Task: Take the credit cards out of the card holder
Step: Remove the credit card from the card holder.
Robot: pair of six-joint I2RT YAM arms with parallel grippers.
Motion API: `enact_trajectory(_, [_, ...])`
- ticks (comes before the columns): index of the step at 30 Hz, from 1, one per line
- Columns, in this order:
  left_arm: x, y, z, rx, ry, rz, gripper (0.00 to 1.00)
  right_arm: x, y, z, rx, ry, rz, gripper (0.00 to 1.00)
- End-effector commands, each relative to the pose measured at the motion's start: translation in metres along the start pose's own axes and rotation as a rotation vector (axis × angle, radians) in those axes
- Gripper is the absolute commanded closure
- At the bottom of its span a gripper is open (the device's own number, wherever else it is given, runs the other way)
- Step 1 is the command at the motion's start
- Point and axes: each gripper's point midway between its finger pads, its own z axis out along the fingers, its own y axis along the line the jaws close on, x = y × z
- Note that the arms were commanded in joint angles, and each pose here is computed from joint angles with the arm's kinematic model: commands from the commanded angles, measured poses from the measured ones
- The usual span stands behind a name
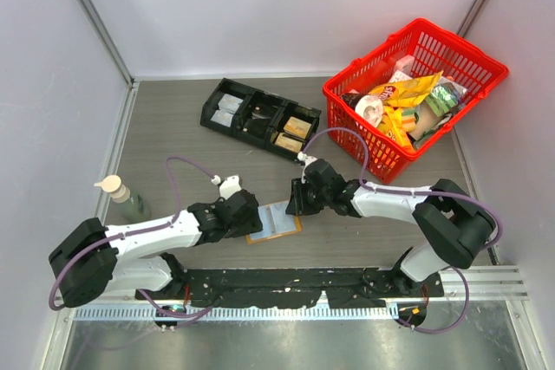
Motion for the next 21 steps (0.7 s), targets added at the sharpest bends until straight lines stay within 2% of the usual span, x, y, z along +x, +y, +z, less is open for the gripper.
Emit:
enact_trajectory(1, [0.006, 0.008, 0.008, -0.031, 0.012, 0.023, 0.36, -0.006, 0.005, 0.003, -0.013, -0.015, 0.003, 0.64])
enact_trajectory(13, [0.015, 0.0, 0.017, -0.008, 0.051, 0.016, 0.49, -0.008, 0.013, -0.001, -0.048, -0.014, 0.001, 0.65])
enact_trajectory(21, [0.016, -0.008, 0.018, 0.024, 0.057, -0.004, 0.51, -0.021, 0.044, -0.018, -0.158, -0.05, -0.021, 0.67])
